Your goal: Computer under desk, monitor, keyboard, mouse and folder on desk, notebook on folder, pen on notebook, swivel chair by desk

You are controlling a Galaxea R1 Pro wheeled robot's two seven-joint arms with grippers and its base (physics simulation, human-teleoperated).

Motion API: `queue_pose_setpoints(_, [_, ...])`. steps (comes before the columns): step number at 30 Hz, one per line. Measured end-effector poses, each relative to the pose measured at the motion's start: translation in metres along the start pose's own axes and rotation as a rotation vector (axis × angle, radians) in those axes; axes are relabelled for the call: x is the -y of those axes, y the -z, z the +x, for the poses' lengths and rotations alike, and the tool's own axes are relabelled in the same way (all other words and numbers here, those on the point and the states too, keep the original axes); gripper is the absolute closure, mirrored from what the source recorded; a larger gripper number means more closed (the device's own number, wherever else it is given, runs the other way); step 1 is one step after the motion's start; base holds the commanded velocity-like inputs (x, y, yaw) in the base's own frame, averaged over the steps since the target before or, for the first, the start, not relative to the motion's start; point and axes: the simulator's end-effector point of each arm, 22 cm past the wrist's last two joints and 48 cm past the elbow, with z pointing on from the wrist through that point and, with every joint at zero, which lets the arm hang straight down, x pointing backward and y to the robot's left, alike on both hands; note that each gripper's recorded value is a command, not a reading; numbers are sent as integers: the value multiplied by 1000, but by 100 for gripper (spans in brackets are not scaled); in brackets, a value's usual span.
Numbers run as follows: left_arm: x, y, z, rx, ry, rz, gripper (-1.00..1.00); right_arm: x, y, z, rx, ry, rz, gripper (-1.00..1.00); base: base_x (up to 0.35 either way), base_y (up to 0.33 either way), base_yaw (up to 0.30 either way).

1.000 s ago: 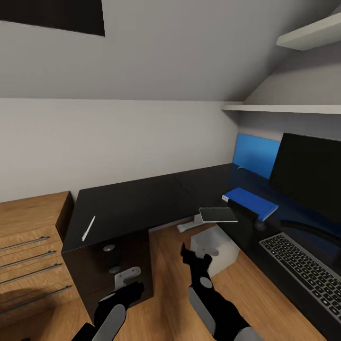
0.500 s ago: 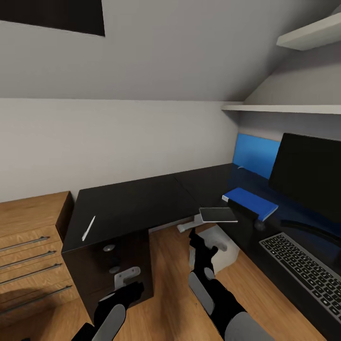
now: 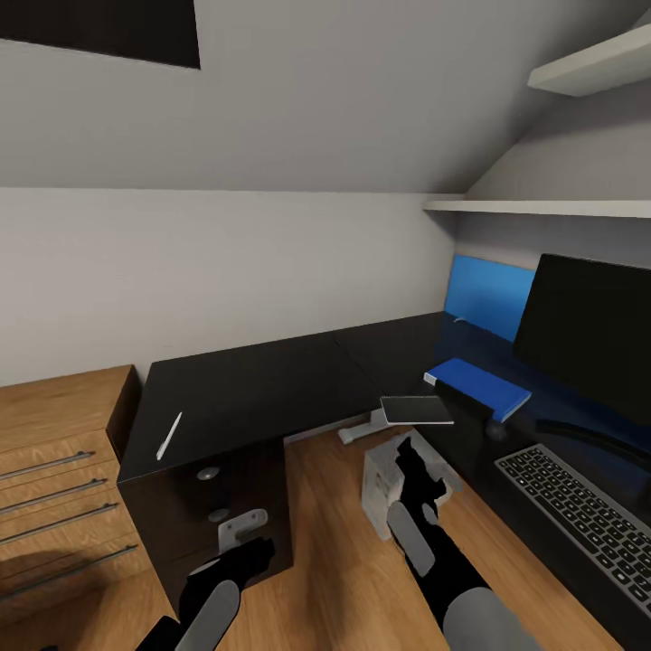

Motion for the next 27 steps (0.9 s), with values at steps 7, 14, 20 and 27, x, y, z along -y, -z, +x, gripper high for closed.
queue_pose_setpoints(7, [2, 0, 1, -3, 1, 4, -100, 11, -5, 16, -101, -305, 37, -100, 0, 0, 0])
queue_pose_setpoints(14, [2, 0, 0, 0, 0, 4, -100, -2, -3, 19, -122, -368, 6, -100, 0, 0, 0])
queue_pose_setpoints(20, [2, 1, 0, 1, -2, 4, -100, -66, 5, 3, -155, -394, -242, -100, 0, 0, 0])
queue_pose_setpoints(27, [3, 1, 1, -1, -1, 6, -100, -92, 15, 11, -248, -482, -354, -100, 0, 0, 0])
